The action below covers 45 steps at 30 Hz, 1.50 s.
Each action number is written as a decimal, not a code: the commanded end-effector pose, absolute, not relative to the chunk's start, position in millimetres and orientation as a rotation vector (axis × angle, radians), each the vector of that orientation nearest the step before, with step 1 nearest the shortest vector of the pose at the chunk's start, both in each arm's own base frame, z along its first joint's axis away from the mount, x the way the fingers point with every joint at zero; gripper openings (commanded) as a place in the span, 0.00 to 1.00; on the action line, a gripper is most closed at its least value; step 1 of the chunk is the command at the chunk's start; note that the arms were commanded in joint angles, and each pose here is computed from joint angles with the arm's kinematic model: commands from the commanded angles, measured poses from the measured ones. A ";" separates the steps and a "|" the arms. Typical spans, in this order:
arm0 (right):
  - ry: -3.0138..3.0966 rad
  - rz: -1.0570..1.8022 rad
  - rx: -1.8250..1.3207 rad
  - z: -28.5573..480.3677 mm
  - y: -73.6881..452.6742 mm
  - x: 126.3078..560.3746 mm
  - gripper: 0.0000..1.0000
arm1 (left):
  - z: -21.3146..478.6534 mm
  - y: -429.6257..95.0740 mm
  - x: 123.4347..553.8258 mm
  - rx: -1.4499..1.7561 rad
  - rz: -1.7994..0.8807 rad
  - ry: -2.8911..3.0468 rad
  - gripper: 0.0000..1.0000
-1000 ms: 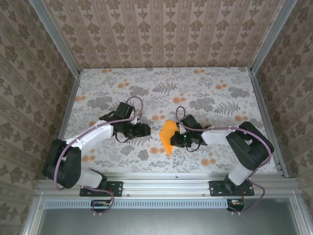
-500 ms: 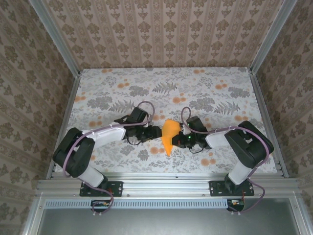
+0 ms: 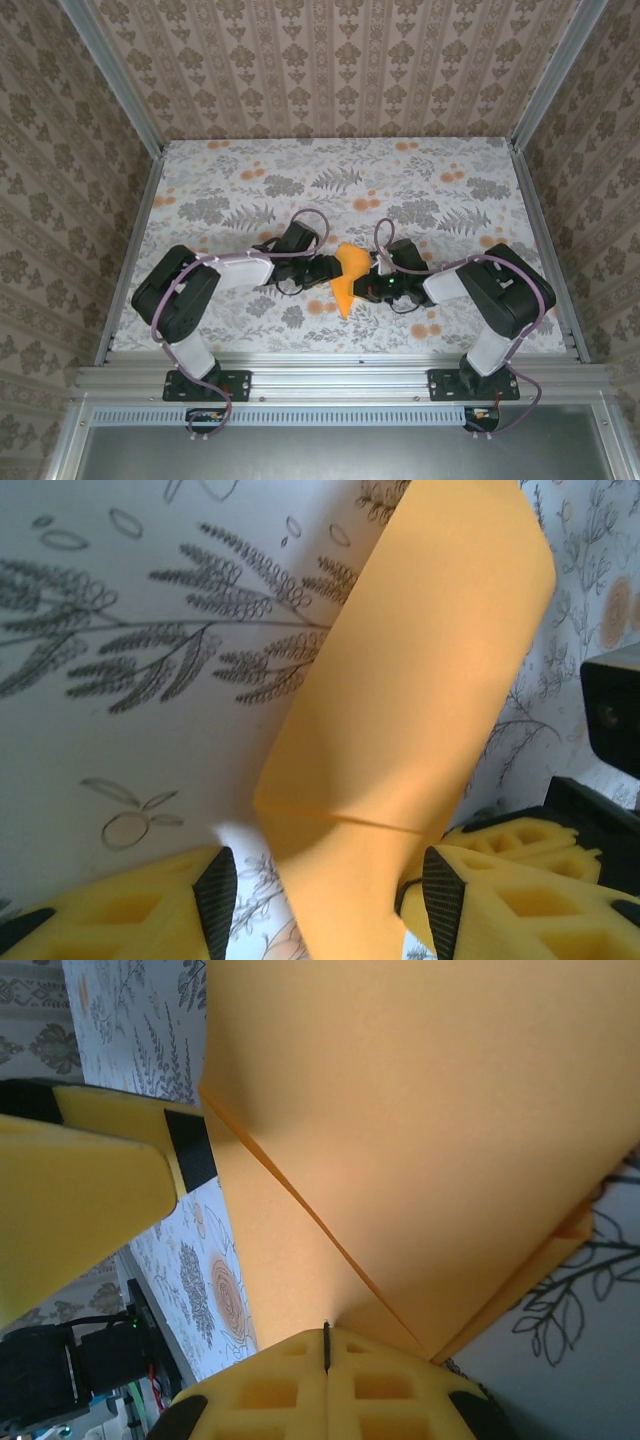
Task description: Fold a paper plane with a square sheet of paper (pick it up from the middle)
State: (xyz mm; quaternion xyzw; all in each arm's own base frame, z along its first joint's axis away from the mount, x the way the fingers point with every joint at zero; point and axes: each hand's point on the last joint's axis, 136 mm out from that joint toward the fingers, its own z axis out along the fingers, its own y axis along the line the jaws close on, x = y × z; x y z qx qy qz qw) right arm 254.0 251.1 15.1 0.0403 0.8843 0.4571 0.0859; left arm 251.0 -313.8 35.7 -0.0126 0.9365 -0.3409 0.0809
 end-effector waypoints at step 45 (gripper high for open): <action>2.710 1.184 0.228 8.2 225.6 259.3 0.09 | 43.7 -335.0 258.1 0.139 -0.967 2.809 0.37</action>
